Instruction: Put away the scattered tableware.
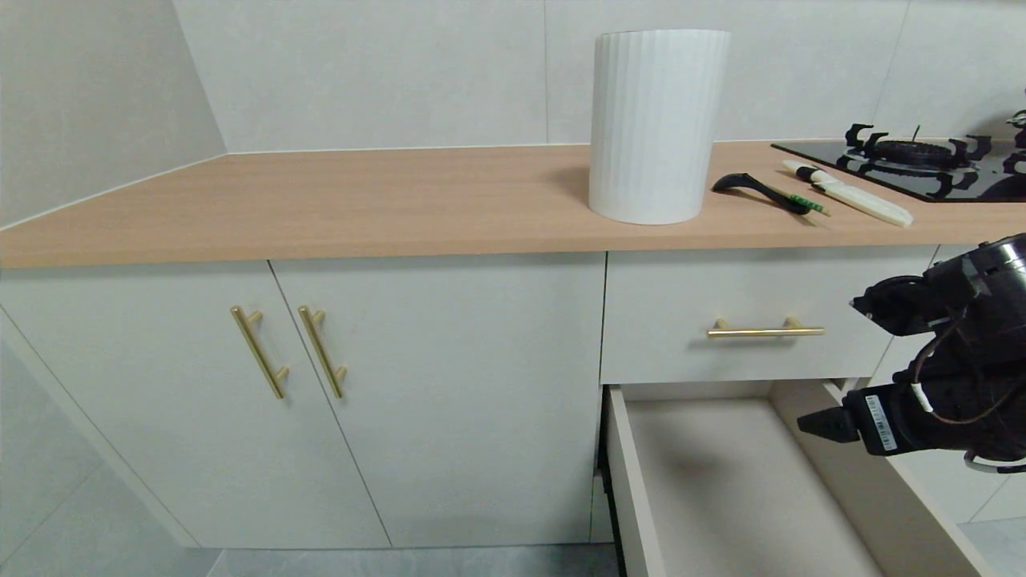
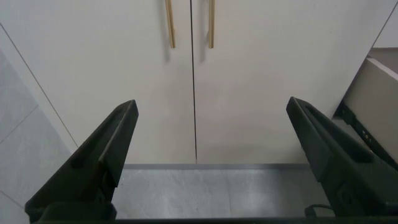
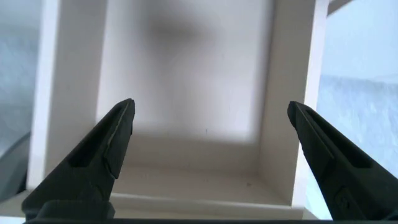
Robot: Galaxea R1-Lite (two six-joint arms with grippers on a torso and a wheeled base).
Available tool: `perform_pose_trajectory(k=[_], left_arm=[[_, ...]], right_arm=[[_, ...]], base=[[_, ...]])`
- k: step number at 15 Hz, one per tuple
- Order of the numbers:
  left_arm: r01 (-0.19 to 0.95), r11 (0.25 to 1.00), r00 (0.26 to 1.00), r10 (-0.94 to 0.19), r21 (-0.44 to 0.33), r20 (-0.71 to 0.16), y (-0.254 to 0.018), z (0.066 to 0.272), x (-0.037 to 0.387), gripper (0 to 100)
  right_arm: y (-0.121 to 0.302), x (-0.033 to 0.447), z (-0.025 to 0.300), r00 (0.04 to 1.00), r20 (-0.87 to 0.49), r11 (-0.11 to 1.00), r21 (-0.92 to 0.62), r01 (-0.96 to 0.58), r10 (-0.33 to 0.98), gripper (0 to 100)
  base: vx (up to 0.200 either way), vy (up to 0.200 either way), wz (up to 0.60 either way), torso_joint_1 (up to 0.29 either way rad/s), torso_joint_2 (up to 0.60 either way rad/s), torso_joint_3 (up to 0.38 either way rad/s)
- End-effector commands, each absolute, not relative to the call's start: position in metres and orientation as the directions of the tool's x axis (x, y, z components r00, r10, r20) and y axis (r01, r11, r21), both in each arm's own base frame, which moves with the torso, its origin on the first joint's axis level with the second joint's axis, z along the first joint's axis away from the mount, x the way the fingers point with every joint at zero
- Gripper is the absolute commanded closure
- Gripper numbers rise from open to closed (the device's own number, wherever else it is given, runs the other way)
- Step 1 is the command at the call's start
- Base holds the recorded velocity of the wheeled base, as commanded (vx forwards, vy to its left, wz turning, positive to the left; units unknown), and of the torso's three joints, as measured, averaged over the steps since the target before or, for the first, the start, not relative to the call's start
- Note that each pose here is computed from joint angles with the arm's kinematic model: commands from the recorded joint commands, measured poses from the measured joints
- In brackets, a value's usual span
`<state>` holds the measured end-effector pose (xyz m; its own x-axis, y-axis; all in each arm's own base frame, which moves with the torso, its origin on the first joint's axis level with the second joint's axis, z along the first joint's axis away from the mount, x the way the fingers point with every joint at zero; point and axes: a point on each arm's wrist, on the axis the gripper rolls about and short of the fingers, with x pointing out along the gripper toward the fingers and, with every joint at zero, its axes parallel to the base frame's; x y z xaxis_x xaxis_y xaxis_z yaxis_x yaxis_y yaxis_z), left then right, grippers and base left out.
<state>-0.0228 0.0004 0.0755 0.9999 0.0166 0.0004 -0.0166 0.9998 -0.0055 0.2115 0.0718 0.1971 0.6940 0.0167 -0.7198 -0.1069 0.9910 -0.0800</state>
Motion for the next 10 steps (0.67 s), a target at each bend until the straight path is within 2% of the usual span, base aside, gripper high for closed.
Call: perform_pose_trajectory(k=[1,3,6,10], left_arm=[[-0.017,1.0,1.0,0.017,-0.006,0.0,0.0004,0.0755,-0.0228,0],[-0.017,1.0,1.0,0.017,-0.006,0.0,0.0004,0.0755,-0.0228,0],[-0.017,1.0,1.0,0.017,-0.006,0.0,0.0004,0.0755,-0.0228,0],[-0.017,1.0,1.0,0.017,-0.006,0.0,0.0004,0.0755,-0.0228,0]], right_arm=[[0.0695,0.205,0.2051,0.719,-0.695,0.992,-0.071,-0.104,0.026,0],[0.0699,0.2063,0.2056,0.728,-0.685,0.992,-0.068,-0.103,0.029,0],[0.0697,0.2068,0.2046,0.738,-0.674,0.993,-0.064,-0.099,0.03,0],[0.0698,0.2071,0.2042,0.737,-0.675,0.993,-0.067,-0.099,0.028,0]], base=[[0.0,0.0,0.0,0.0,0.0,0.0],[0.0,0.0,0.0,0.009,-0.05,-0.025],[0.0,0.0,0.0,0.058,-0.23,-0.253],[0.0,0.0,0.0,0.115,-0.5,-0.312]])
